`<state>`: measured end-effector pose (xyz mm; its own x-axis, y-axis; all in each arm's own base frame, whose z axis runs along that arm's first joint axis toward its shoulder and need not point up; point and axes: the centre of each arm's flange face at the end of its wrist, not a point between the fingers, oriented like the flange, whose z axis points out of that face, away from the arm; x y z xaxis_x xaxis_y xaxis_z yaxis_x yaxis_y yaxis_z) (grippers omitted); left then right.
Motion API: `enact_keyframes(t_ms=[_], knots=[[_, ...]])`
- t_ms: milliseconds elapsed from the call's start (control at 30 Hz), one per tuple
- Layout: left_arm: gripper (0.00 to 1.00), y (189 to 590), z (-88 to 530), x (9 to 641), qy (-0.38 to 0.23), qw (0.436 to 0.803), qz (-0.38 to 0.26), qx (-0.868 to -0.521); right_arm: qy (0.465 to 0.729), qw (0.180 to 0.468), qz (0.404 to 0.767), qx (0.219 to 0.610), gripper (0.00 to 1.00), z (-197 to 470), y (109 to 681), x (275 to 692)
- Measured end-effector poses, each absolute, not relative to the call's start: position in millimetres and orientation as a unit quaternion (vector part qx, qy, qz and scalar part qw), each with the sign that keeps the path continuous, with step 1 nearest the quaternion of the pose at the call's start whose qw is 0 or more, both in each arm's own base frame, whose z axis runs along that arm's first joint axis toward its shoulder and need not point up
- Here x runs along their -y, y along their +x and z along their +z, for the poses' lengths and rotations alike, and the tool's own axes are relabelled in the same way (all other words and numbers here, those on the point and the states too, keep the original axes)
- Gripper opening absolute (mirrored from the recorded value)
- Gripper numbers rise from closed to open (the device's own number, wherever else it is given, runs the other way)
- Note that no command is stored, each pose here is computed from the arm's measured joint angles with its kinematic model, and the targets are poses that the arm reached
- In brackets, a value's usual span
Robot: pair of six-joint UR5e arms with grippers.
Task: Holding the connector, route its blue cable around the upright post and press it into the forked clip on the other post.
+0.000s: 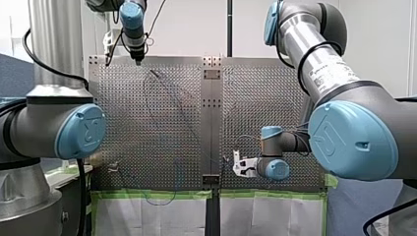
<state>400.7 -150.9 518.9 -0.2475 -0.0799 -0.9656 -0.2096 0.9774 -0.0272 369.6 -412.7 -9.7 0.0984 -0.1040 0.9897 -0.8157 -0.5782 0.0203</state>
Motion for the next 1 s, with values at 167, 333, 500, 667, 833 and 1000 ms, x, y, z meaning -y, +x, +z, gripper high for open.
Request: enact_keyframes(t_ms=[167,333,500,667,833,1000], knots=[[0.98,401,524,160,-0.069,0.624,0.054,-0.777,0.673,0.308,0.579,0.341,0.00,-10,370,413],[0.98,404,522,177,-0.043,0.637,0.061,-0.767,0.673,0.304,0.583,0.339,0.00,-9,371,413],[0.98,415,518,195,-0.024,0.647,0.075,-0.759,0.674,0.300,0.585,0.338,0.00,-9,371,412],[0.98,429,520,218,-0.008,0.662,0.088,-0.745,0.674,0.299,0.585,0.338,0.00,-9,371,412],[0.98,443,524,245,0.006,0.679,0.102,-0.727,0.674,0.299,0.585,0.338,0.00,-9,371,412],[0.98,453,521,268,0.017,0.688,0.114,-0.716,0.673,0.300,0.586,0.337,0.00,-9,371,413]])
